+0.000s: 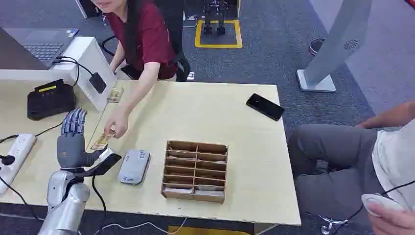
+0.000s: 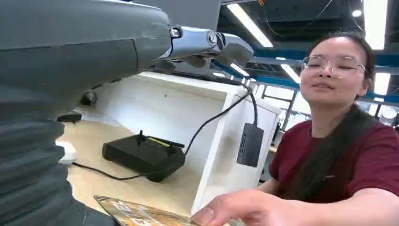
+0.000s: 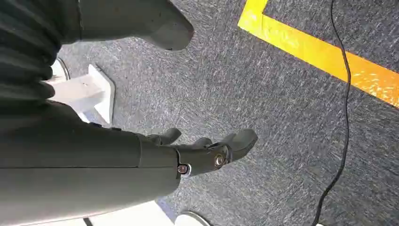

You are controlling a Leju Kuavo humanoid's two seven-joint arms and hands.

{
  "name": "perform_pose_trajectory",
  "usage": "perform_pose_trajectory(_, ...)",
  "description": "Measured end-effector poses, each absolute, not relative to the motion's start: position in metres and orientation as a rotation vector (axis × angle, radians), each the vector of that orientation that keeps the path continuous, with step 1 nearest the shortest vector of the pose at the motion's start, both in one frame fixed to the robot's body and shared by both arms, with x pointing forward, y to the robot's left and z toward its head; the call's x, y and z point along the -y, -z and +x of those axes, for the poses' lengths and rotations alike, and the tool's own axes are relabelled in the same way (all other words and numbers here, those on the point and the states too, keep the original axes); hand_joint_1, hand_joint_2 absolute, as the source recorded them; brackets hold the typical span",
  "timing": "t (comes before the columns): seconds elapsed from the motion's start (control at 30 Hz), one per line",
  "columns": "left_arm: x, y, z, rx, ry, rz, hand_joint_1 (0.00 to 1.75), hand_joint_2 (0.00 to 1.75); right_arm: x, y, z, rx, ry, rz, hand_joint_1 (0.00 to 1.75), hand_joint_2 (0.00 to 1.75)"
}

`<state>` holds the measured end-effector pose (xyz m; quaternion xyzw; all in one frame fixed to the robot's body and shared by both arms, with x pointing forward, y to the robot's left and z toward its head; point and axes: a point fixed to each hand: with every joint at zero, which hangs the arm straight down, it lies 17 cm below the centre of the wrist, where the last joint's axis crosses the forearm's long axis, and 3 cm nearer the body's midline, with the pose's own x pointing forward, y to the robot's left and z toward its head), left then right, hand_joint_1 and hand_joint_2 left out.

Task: Pass the card to the sensor for recognition and then transmit it.

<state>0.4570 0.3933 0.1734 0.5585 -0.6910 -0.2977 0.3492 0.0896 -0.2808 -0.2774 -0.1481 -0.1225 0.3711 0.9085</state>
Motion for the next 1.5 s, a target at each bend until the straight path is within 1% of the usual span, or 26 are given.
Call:
perform_pose_trajectory(0.07,-0.393,-0.173,0.457,1.79,0.772,1.447,0.0,1.75,0.281,0.277,0.09,0.253,-0.766,-0.306,0.0,1.75)
perform_pose_trajectory(0.1,-0.393,-0.173,0.457,1.79,0.772,1.447,1.57,1.75,0.281,0.277,0.09,0.253,-0.766,-0.306,0.0,1.75)
perform_pose_trajectory(0.13,-0.393,-0.173,0.457,1.79,0.771,1.447,1.75,1.75,0.281,0.277,0.09,0.253,-0.766,-0.306,0.0,1.75)
perform_pose_trajectory(0.37,-0.407,-0.175,0.456,1.786,0.686,1.422,1.75,1.75,0.28,0.277,0.09,0.258,-0.773,-0.305,0.0,1.75)
perform_pose_trajectory(1.0,-0.431,-0.175,0.452,1.769,0.641,1.405,1.75,1.75,0.28,0.277,0.091,0.263,-0.788,-0.306,0.0,1.75)
perform_pose_trajectory(1.27,-0.431,-0.174,0.444,1.82,0.59,1.334,1.75,1.75,0.279,0.277,0.091,0.263,-0.8,-0.307,0.0,1.75)
perform_pose_trajectory(1.5,-0.428,-0.178,0.441,1.841,0.584,1.327,1.75,1.75,0.278,0.277,0.091,0.263,-0.796,-0.306,0.0,1.75)
